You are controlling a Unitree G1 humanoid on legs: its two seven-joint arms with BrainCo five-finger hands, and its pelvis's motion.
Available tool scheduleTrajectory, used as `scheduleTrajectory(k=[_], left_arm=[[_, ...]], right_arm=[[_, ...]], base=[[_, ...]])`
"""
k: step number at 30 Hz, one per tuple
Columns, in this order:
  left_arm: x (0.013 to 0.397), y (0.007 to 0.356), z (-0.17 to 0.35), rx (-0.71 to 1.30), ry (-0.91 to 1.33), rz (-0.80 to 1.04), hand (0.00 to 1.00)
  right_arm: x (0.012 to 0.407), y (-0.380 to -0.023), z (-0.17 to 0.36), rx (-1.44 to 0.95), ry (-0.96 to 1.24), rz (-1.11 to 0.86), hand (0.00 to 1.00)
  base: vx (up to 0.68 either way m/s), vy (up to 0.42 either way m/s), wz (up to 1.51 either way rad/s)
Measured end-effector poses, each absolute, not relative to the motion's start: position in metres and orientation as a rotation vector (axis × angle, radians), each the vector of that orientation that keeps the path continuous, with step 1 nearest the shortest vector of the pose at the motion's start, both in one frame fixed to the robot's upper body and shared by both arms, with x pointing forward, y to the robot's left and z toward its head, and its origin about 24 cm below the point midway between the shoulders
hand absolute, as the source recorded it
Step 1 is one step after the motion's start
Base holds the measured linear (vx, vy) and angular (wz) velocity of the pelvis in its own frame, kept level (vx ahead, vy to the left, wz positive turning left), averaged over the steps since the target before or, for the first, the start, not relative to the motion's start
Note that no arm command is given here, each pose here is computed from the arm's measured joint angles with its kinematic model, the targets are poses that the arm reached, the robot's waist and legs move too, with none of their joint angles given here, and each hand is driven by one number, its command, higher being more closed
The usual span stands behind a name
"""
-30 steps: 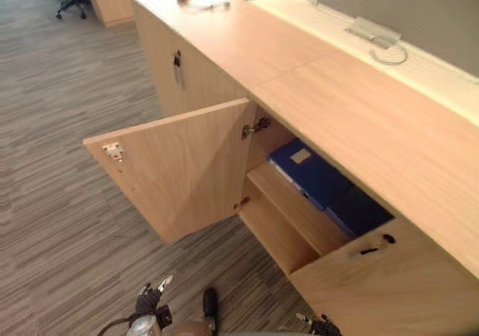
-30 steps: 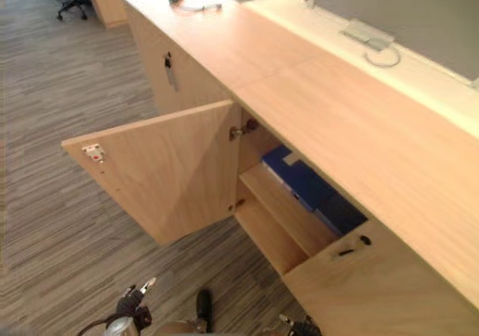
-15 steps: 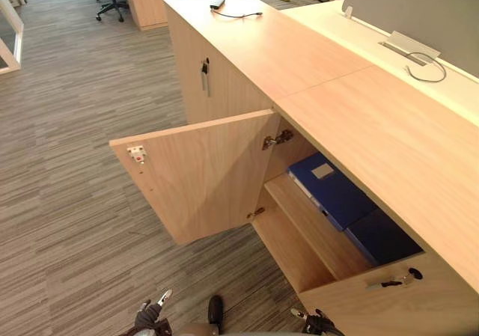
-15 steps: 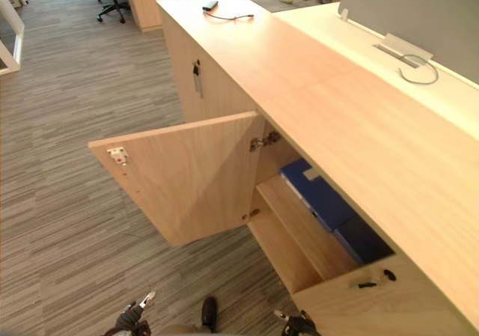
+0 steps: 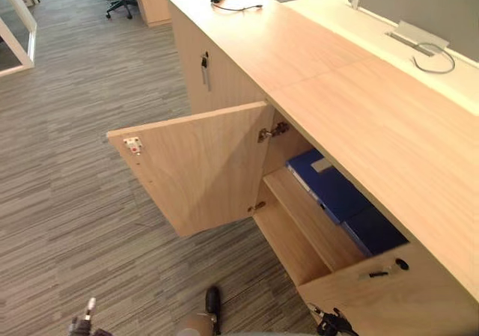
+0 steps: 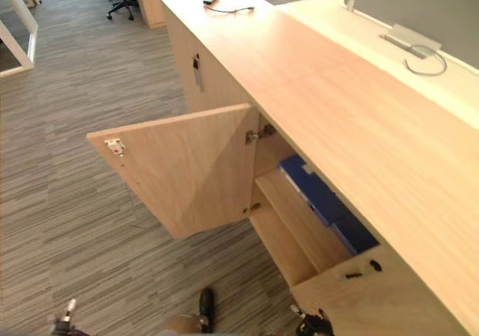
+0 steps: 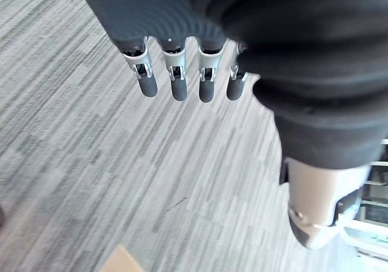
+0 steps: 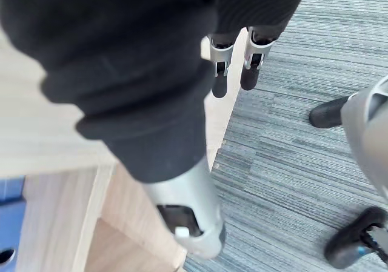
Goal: Walk over to the cabinet, pick up the folder, carry it to the office cabinet, place the folder inside the office cabinet, then close the office cabinet door
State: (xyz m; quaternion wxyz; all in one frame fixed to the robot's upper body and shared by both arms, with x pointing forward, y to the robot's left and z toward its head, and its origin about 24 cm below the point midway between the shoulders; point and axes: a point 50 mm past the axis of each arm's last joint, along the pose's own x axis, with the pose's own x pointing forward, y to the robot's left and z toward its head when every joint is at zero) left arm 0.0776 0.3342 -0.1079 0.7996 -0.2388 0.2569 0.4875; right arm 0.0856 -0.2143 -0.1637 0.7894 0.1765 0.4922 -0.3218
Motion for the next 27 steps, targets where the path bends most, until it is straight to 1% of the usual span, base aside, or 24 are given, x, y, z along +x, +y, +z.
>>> scheduleTrajectory(k=[1,3,6,10,11,13,22,23,27], left_arm=[[0.089,0.337,-0.104,-0.517,0.520,1.029,0.00],[0.107,0.337,-0.098,-0.509,0.491,0.976,0.00],[0.127,0.351,-0.079,-0.410,0.439,0.902,0.00],[0.132,0.368,-0.064,-0.278,0.446,0.860,0.00],[0.138,0.371,-0.057,-0.225,0.438,0.830,0.00],[0.149,0.371,-0.048,-0.113,0.437,0.764,0.00],[0.188,0.359,-0.028,0.144,0.427,0.597,0.00],[0.192,0.359,-0.025,0.157,0.421,0.591,0.00],[0.224,0.375,0.013,0.303,0.341,0.559,0.00]], right_arm=[[0.073,-0.220,-0.165,0.377,1.079,-0.723,0.00],[0.059,-0.225,-0.166,0.371,1.102,-0.753,0.00],[0.056,-0.221,-0.168,0.384,1.121,-0.744,0.00],[0.056,-0.216,-0.169,0.404,1.130,-0.723,0.00],[0.056,-0.214,-0.169,0.408,1.132,-0.718,0.00],[0.054,-0.212,-0.170,0.411,1.138,-0.703,0.00],[0.049,-0.211,-0.170,0.395,1.145,-0.664,0.00],[0.049,-0.211,-0.170,0.395,1.145,-0.664,0.00],[0.046,-0.218,-0.168,0.380,1.134,-0.674,0.00]], base=[[0.04,-0.071,0.14],[0.09,0.037,0.13],[0.04,0.113,-0.21],[-0.02,0.119,-0.31],[-0.05,0.068,-0.23],[-0.07,0.051,-0.18],[-0.06,-0.021,-0.11],[-0.03,-0.032,-0.05],[0.01,-0.029,-0.09]])
